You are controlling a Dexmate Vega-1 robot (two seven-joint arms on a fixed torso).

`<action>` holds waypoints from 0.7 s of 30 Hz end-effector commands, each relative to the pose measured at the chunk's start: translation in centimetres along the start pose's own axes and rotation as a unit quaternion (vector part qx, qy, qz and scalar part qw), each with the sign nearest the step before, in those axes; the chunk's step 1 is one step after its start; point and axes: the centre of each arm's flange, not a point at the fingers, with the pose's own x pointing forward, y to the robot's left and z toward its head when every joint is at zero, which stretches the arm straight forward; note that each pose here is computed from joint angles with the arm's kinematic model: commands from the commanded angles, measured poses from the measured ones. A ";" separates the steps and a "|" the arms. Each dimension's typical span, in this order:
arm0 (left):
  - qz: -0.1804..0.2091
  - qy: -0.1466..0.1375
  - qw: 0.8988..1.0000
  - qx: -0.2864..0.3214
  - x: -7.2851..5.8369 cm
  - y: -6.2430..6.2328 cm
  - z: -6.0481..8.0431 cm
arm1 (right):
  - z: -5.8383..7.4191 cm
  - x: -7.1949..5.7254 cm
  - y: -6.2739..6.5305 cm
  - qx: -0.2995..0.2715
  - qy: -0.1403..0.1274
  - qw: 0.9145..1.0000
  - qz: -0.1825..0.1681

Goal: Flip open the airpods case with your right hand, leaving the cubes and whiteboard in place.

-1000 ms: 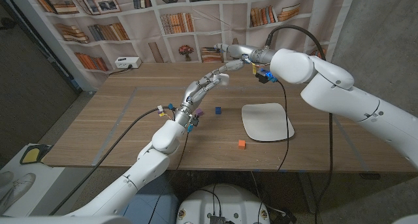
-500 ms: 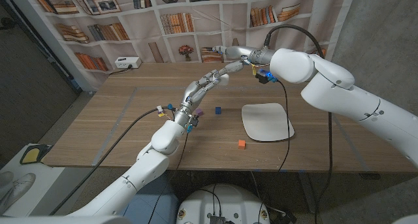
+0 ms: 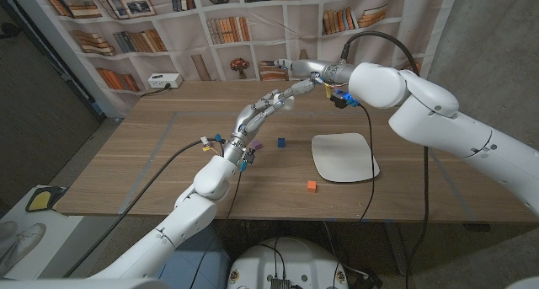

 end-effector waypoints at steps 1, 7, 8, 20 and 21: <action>0.001 -0.002 1.000 0.000 -0.3 0.0 0.2 | 0.1 0.0 0.2 -0.007 0.003 1.000 0.006; -0.002 -0.004 1.000 -0.002 -0.3 -0.1 0.3 | 0.1 0.0 0.3 -0.006 0.004 1.000 0.008; -0.004 -0.004 1.000 -0.003 -0.3 -0.2 0.2 | 0.1 0.0 0.3 -0.007 0.004 1.000 0.007; -0.006 -0.010 1.000 -0.008 -0.7 -0.1 0.4 | 0.2 0.1 0.3 -0.007 0.005 1.000 0.005; -0.006 -0.010 1.000 -0.008 -0.8 -0.1 0.5 | 0.2 0.1 0.3 -0.008 0.005 1.000 0.006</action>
